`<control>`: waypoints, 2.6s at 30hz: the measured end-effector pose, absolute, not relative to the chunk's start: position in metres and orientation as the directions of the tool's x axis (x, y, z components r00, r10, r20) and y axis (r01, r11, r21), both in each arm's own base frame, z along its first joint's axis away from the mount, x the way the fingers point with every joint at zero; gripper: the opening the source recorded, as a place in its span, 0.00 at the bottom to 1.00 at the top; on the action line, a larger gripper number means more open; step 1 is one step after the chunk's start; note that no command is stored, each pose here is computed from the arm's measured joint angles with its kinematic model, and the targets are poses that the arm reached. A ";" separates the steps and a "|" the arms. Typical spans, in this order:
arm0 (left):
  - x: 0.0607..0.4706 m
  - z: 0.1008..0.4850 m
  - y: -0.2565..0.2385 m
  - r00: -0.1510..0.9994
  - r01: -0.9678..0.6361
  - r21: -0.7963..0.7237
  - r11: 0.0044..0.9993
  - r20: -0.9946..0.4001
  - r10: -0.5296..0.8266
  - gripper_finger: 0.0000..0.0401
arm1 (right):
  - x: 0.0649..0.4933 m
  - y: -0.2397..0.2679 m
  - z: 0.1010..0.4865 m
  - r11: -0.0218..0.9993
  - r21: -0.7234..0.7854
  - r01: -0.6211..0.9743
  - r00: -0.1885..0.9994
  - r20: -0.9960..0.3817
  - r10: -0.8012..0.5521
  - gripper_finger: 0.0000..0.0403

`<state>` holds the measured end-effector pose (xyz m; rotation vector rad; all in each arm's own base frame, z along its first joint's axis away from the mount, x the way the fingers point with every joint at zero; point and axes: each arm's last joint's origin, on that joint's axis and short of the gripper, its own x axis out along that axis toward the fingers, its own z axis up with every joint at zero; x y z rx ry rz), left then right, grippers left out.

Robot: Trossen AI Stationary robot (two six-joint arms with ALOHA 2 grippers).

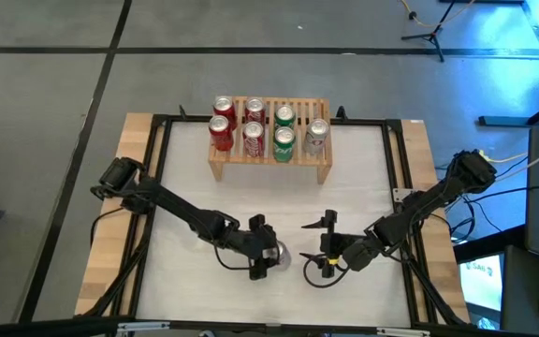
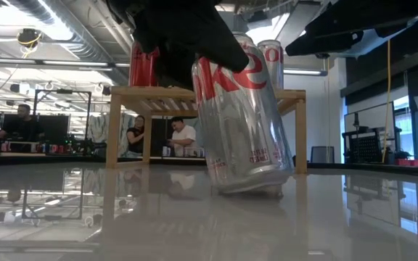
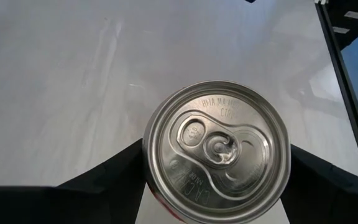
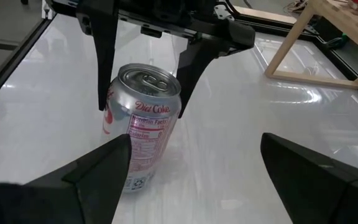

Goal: Place canned beverage on shelf
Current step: Move the silver soda can to the center of the table, then adjust the silver soda can on the shelf

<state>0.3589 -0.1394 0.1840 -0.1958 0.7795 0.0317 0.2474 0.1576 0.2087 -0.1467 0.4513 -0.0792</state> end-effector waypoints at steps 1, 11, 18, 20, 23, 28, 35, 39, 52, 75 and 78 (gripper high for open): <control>0.359 0.184 -0.139 0.711 -0.099 -0.165 0.981 -0.702 -0.046 0.69 | 0.247 0.158 0.209 0.986 -0.158 0.044 0.897 -0.428 -0.109 0.88; 0.358 0.184 -0.140 0.708 -0.079 -0.175 0.981 -0.702 -0.068 0.69 | 0.247 0.158 0.209 0.989 -0.141 0.051 0.897 -0.428 -0.108 0.88; 0.358 0.186 -0.140 0.712 -0.069 -0.181 0.981 -0.697 -0.079 0.69 | 0.247 0.159 0.208 0.994 -0.111 0.009 0.893 -0.446 -0.058 0.88; 0.358 0.186 -0.139 0.714 -0.072 -0.180 0.981 -0.696 -0.076 0.69 | 0.247 0.159 0.207 0.994 -0.113 0.009 0.892 -0.449 -0.059 0.88; 0.359 0.186 -0.138 0.719 -0.062 -0.176 0.982 -0.691 -0.078 0.70 | 0.248 0.159 0.206 0.993 -0.118 0.007 0.888 -0.456 -0.060 0.88; 0.361 0.187 -0.138 0.723 -0.045 -0.189 0.981 -0.684 -0.099 0.76 | 0.248 0.160 0.206 0.994 -0.110 0.003 0.889 -0.455 -0.053 0.88; 0.362 0.188 -0.139 0.730 -0.033 -0.209 0.977 -0.673 -0.119 0.82 | 0.248 0.160 0.206 0.994 -0.106 0.004 0.891 -0.450 -0.051 0.88; 0.363 0.187 -0.137 0.733 -0.027 -0.225 0.974 -0.667 -0.134 0.85 | 0.248 0.160 0.206 0.995 -0.099 0.007 0.892 -0.450 -0.051 0.88; 0.361 0.202 -0.128 0.733 -0.007 -0.263 0.965 -0.658 -0.174 0.88 | 0.247 0.160 0.207 0.994 -0.106 0.003 0.888 -0.456 -0.052 0.88; 0.270 0.149 -0.157 0.675 -0.183 -0.096 0.978 -0.736 0.054 0.89 | 0.248 0.074 0.287 0.813 -0.390 0.433 0.672 -0.462 -0.579 0.59; 0.269 0.147 -0.158 0.694 -0.191 -0.089 0.978 -0.716 0.070 0.89 | 0.254 0.053 0.286 0.812 -0.429 0.396 0.637 -0.508 -0.579 0.43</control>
